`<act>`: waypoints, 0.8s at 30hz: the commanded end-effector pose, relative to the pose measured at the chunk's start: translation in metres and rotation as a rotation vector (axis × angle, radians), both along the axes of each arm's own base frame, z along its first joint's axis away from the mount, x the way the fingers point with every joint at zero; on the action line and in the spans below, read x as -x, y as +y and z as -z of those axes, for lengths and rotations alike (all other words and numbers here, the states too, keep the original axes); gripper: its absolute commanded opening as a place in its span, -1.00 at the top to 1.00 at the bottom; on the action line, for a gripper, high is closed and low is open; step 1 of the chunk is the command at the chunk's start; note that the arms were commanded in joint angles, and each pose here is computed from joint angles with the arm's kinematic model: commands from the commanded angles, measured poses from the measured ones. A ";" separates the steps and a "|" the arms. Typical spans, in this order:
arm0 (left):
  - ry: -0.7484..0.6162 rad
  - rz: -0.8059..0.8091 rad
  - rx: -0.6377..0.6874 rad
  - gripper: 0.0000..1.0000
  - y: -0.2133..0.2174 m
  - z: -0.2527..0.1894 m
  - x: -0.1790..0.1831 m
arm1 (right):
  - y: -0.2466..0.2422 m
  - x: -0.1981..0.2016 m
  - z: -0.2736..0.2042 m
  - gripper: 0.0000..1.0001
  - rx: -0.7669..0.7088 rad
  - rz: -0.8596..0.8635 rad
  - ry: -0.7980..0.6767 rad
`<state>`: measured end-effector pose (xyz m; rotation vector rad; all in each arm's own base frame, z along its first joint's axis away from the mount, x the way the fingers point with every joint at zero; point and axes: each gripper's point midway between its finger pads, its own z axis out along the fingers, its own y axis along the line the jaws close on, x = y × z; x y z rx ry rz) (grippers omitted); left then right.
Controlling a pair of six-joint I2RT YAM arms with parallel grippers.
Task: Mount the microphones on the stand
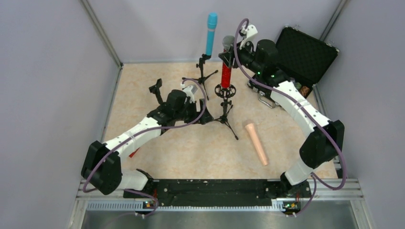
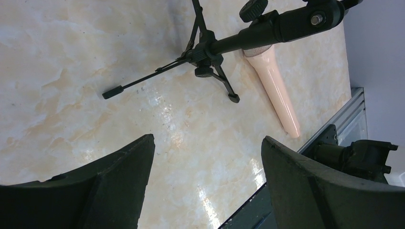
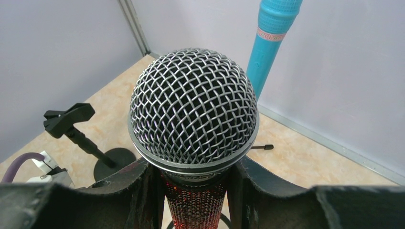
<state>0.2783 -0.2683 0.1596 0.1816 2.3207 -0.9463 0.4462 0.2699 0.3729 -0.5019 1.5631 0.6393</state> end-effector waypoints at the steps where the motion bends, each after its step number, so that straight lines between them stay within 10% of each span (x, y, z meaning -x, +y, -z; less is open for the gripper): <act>1: -0.029 0.022 0.040 -0.72 -0.009 -0.017 -0.006 | 0.009 0.000 -0.009 1.00 -0.036 -0.020 -0.058; 24: -0.014 0.048 0.061 -0.71 -0.014 -0.020 -0.003 | 0.008 -0.002 0.036 1.00 0.018 -0.018 -0.007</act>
